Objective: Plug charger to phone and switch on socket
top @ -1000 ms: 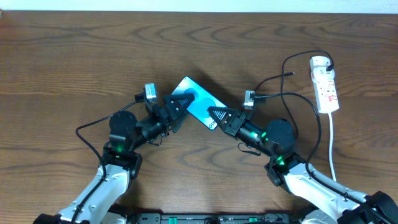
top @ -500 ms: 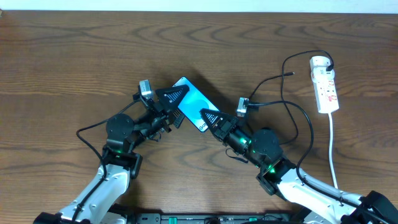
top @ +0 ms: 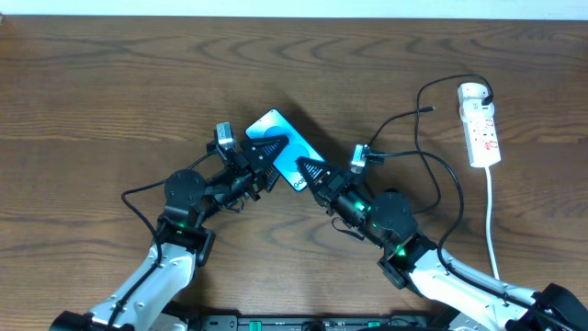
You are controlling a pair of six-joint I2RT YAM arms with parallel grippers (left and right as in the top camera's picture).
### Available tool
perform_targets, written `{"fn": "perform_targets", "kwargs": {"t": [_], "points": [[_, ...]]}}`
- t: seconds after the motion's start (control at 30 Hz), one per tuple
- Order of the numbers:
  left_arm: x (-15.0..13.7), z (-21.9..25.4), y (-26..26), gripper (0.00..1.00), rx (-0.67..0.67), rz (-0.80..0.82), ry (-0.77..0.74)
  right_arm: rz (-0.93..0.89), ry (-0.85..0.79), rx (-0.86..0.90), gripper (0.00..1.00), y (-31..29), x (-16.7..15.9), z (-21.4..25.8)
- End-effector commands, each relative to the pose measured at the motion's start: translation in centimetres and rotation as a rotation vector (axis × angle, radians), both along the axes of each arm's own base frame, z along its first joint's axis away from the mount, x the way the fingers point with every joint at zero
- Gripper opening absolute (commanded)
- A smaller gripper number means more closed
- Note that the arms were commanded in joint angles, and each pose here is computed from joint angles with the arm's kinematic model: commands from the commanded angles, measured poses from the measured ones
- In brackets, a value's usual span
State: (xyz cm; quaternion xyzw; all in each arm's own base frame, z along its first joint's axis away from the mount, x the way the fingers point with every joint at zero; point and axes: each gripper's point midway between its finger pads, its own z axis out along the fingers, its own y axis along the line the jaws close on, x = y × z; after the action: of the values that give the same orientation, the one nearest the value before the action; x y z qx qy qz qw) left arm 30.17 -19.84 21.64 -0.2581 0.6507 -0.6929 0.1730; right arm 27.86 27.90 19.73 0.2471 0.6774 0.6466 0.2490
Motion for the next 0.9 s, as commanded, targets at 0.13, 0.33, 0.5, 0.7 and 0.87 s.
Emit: {"fn": "perform_targets", "kwargs": {"t": [0.13, 0.33, 0.5, 0.7, 0.87], "points": [[0.1, 1.5, -0.1, 0.41, -0.021, 0.005, -0.042, 0.122, 0.028, 0.017, 0.01, 1.5, -1.7, 0.1], [0.5, 1.5, 0.1, 0.3, -0.02, 0.032, -0.044, 0.152, 0.029, 0.017, 0.01, 1.8, -2.1, 0.1], [0.6, 1.5, 0.3, 0.2, -0.02, 0.045, -0.043, 0.186, 0.031, 0.018, 0.01, 2.1, -2.6, 0.1], [1.0, 1.5, 0.5, 0.14, -0.022, 0.069, -0.043, 0.194, 0.034, 0.02, 0.01, 2.2, -2.8, 0.1], [1.0, 1.5, 0.5, 0.08, -0.022, 0.07, -0.043, 0.209, 0.035, 0.019, 0.07, 2.3, -3.0, 0.0]]}}
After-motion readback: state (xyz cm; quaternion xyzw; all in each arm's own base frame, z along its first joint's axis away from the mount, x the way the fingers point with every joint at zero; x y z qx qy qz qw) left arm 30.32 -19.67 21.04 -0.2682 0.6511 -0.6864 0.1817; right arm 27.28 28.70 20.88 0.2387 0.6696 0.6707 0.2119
